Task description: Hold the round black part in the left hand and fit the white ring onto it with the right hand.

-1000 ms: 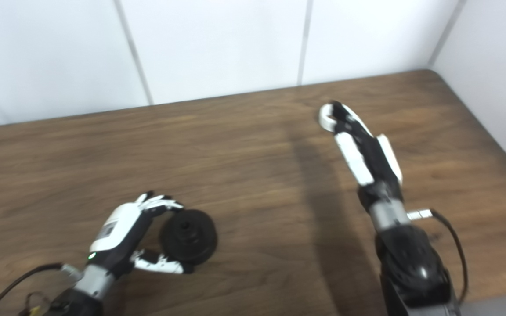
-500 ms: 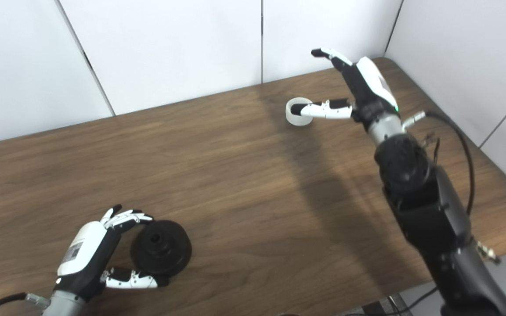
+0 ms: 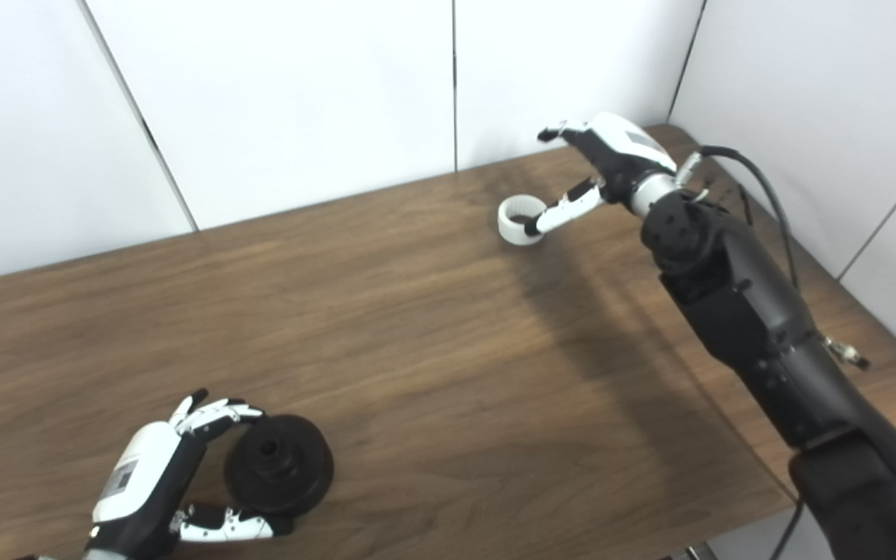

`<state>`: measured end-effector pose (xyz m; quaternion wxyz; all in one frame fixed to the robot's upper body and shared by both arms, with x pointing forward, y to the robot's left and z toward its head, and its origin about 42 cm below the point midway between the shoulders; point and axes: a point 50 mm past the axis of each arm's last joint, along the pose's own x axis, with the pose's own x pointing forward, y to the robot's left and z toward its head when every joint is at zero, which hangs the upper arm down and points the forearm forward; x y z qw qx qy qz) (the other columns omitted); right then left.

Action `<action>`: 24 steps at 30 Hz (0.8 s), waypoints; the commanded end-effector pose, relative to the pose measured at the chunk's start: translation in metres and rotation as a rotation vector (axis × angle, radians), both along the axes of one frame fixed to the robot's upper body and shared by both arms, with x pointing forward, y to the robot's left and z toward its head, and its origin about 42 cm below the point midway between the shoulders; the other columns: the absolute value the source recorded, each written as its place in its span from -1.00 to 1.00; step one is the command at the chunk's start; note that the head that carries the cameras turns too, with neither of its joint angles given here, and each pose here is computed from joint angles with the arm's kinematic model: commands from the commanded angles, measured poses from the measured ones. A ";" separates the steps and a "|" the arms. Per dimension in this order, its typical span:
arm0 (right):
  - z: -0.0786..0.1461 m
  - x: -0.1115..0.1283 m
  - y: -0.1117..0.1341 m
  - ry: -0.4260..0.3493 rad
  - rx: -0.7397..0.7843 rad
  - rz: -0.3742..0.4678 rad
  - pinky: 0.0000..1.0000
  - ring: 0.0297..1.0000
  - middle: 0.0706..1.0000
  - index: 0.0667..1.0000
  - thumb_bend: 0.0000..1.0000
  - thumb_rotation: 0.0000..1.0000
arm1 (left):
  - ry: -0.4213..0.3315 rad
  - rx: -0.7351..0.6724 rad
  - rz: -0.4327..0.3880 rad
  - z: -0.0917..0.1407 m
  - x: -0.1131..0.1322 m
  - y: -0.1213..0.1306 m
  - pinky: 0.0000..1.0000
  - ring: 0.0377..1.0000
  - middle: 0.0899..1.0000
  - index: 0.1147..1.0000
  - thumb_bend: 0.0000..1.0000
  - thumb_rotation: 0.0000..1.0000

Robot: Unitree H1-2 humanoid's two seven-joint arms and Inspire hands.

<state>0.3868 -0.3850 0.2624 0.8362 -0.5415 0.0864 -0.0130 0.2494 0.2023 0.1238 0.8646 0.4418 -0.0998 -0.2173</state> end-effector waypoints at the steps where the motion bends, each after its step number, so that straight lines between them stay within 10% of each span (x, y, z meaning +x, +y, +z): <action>1: 0.031 0.016 -0.003 -0.050 -0.057 0.003 0.88 0.97 0.91 0.75 1.00 -0.39 | 0.027 0.040 0.003 -0.008 -0.001 0.003 1.00 0.68 0.49 -0.16 0.04 -0.89; 24: -0.002 0.056 0.007 0.191 -0.205 0.012 0.98 1.00 0.92 0.71 1.00 -0.44 | 0.034 0.026 0.004 -0.002 -0.006 -0.004 1.00 0.69 0.50 -0.16 0.04 -0.90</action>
